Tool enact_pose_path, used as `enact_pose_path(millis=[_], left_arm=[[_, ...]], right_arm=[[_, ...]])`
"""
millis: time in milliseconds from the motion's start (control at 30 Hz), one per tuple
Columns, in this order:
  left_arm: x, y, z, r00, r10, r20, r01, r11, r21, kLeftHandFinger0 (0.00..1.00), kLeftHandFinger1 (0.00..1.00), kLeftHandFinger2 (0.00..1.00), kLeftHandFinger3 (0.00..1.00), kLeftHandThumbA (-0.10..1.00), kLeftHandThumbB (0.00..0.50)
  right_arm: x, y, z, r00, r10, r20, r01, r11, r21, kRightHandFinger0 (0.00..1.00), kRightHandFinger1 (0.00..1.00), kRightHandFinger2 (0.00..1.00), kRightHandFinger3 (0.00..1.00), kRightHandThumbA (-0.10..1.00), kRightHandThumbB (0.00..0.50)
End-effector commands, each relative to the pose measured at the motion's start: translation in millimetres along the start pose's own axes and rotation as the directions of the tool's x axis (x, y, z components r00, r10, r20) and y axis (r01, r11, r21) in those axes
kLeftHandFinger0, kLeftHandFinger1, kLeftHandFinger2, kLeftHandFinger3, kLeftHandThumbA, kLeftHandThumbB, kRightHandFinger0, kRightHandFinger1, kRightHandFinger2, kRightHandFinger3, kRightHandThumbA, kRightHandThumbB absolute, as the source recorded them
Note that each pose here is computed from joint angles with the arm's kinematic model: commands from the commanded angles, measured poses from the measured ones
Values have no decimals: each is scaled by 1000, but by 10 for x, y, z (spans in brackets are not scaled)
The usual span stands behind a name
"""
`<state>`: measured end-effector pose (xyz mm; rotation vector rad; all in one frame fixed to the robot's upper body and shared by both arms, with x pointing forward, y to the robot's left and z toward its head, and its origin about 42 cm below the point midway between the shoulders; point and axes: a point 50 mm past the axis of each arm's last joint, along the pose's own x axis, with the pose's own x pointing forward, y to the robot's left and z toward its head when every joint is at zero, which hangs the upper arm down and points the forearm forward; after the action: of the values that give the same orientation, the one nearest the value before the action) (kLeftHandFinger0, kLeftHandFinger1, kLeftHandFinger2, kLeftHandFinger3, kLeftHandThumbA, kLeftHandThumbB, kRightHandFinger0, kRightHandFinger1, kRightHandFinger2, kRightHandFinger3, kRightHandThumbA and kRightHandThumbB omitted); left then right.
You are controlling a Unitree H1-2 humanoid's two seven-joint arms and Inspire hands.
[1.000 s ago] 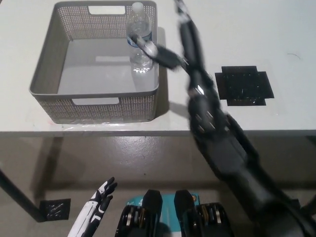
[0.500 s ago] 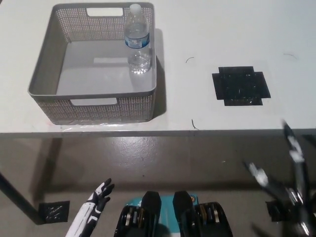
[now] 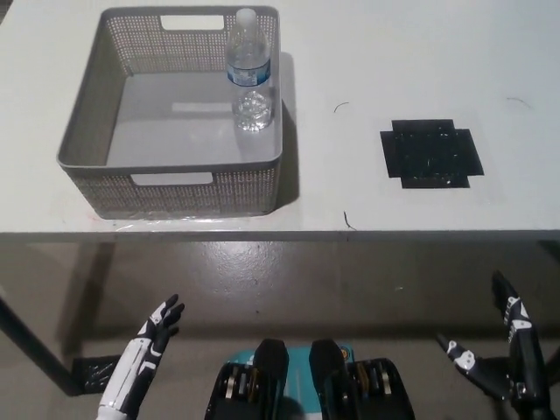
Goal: Use the right hand to pick up a water botttle and place it into a container on the left side
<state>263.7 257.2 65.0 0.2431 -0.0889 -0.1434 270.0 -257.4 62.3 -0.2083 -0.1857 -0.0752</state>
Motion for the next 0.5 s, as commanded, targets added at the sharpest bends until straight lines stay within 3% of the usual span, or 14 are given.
enact_pose_path(millis=[0, 467], left_arm=[[52, 69, 16, 999, 33, 36, -32, 999, -10, 1000, 1000, 1000, 1000, 1000, 69], [18, 74, -24, 999, 50, 17, -49, 999, -22, 1000, 1000, 1000, 1000, 1000, 77]], right_arm=[[66, 0, 38, 998, 26, 57, -31, 996, 78, 1000, 1000, 1000, 1000, 912, 225], [126, 26, 20, 999, 39, 31, -41, 997, 65, 1000, 1000, 1000, 1000, 881, 193]])
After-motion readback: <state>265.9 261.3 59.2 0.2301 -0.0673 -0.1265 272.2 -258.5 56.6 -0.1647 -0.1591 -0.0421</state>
